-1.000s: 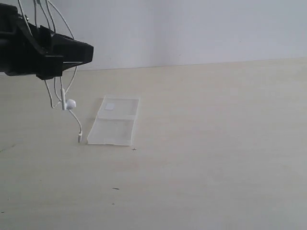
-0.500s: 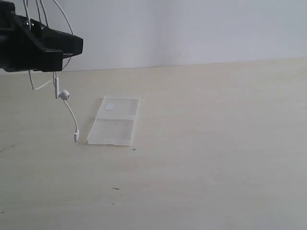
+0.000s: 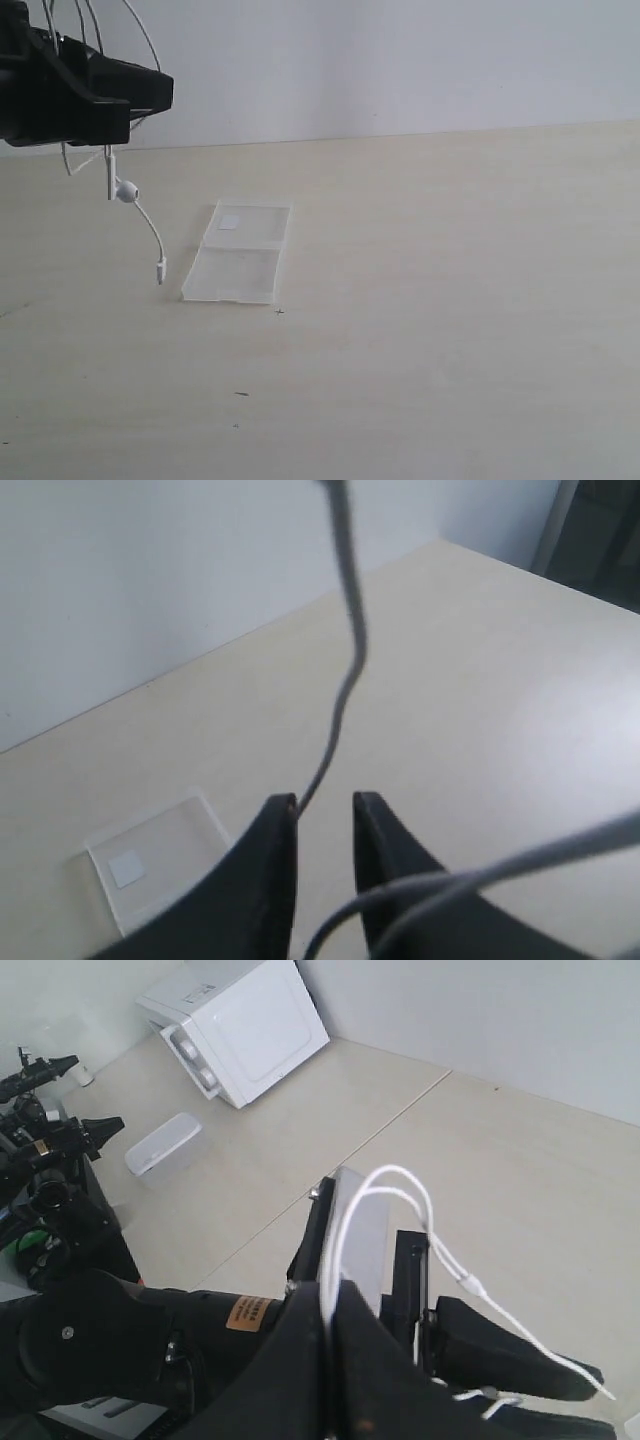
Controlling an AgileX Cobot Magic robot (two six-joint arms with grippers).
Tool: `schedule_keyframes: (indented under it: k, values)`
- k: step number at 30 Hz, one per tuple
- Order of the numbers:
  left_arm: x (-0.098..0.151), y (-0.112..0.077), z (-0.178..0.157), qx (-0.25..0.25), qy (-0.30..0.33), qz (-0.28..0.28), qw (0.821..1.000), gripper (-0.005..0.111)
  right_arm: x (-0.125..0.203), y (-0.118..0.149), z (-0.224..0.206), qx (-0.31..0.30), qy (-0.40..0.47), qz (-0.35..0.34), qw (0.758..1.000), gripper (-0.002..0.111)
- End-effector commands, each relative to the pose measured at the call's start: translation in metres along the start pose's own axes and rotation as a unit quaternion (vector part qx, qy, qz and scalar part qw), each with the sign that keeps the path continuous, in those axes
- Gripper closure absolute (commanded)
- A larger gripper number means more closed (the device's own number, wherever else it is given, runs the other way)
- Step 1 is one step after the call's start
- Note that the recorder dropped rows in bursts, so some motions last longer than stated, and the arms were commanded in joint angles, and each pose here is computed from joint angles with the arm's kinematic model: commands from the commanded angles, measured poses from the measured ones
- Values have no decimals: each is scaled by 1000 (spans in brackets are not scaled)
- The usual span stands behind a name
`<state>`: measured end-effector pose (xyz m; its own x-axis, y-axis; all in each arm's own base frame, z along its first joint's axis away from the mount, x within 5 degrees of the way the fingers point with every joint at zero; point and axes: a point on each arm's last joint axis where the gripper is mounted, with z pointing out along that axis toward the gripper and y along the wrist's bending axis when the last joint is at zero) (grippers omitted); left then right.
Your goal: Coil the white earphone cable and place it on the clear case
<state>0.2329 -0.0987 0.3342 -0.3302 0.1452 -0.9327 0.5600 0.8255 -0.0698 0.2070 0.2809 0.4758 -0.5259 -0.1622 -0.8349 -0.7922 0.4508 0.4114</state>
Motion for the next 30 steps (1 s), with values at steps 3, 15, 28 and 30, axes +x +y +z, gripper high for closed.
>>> schedule_keyframes:
  k: [3, 15, 28, 30]
  values:
    - [-3, 1, -1, -7, -8, -3, 1000, 47, -4, 4, -7, -7, -13, -5, 1000, 108]
    - [-5, 6, -1, -32, -20, -1, 999, 47, -4, 10, -7, -36, -15, 10, 999, 108]
    - [-3, 8, 3, -33, -15, -7, 999, 63, -4, 11, -7, -46, -11, 11, 999, 108]
    - [-1, 8, 7, -30, -9, -18, 999, 54, -3, 12, -7, -46, -10, 11, 999, 108]
